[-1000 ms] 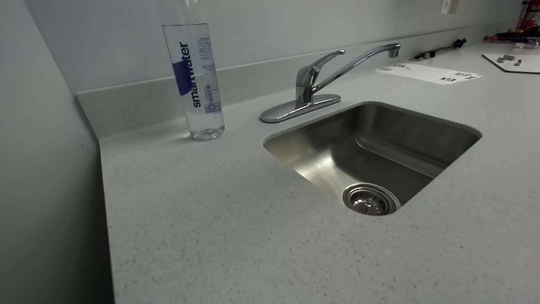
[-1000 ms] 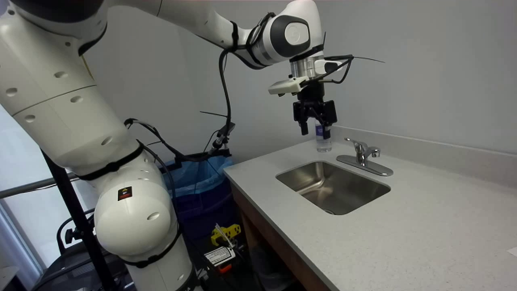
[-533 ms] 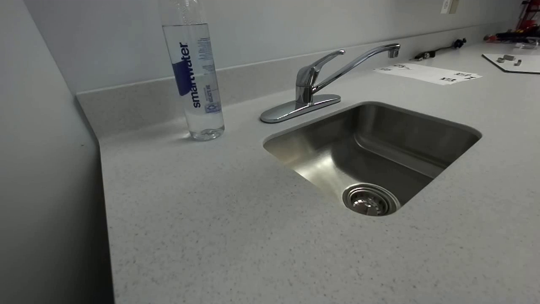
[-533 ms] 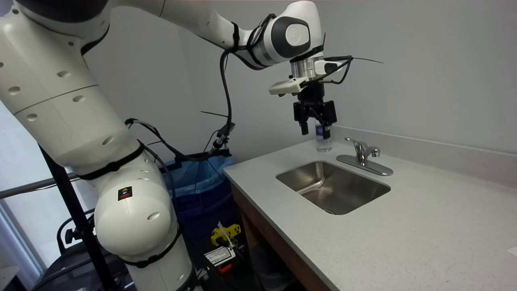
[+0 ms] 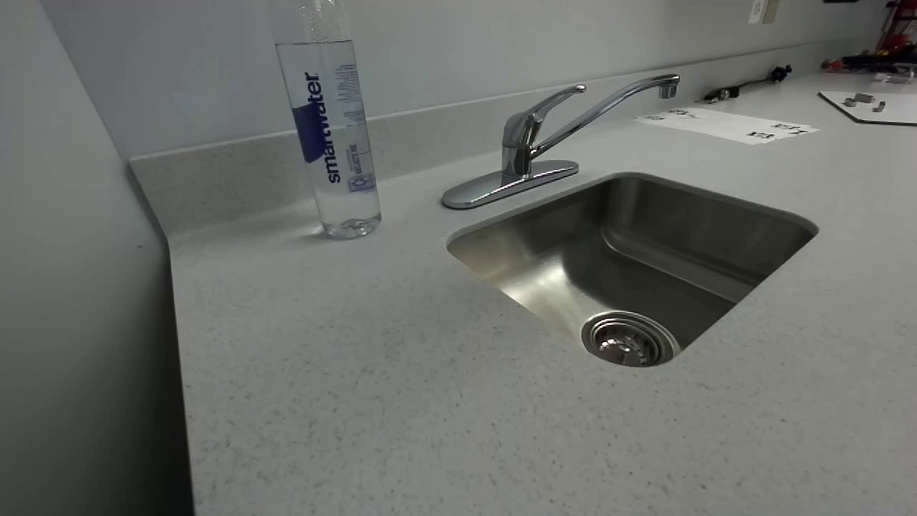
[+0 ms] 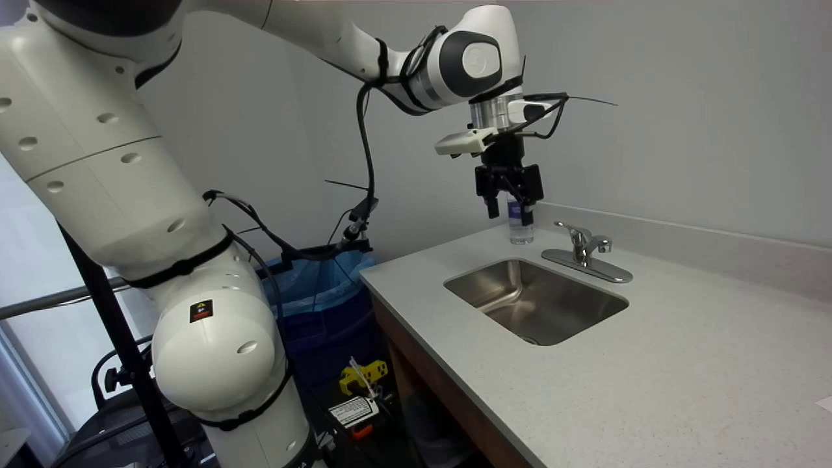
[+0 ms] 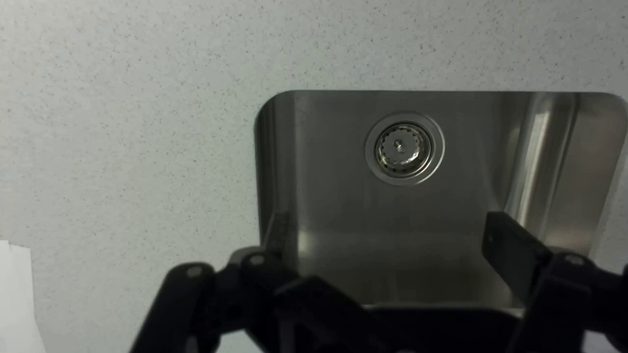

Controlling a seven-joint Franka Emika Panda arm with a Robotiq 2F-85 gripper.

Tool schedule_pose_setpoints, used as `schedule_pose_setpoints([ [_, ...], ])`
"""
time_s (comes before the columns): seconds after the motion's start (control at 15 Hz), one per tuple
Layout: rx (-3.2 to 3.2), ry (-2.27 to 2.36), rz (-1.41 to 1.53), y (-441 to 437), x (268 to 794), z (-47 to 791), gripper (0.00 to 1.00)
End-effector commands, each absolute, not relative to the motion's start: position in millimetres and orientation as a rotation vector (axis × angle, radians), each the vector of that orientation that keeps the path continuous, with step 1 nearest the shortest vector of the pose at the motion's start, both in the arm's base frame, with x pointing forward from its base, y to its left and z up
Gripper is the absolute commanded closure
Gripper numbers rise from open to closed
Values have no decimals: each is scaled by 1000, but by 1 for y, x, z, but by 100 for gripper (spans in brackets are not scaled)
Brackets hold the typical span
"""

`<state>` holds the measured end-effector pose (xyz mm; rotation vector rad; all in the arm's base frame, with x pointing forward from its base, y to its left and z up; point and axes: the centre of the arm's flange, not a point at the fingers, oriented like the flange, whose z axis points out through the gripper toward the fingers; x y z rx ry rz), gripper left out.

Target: Turn the tap nozzle from the right to the middle then lift the tap handle

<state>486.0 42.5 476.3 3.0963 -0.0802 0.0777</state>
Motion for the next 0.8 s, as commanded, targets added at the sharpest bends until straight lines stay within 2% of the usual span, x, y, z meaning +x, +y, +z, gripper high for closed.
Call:
schedule_pose_setpoints([
  [0.0,3109,-185,134,47,515,474,0],
  [0.73,3077,-512,273,43,603,452,0],
])
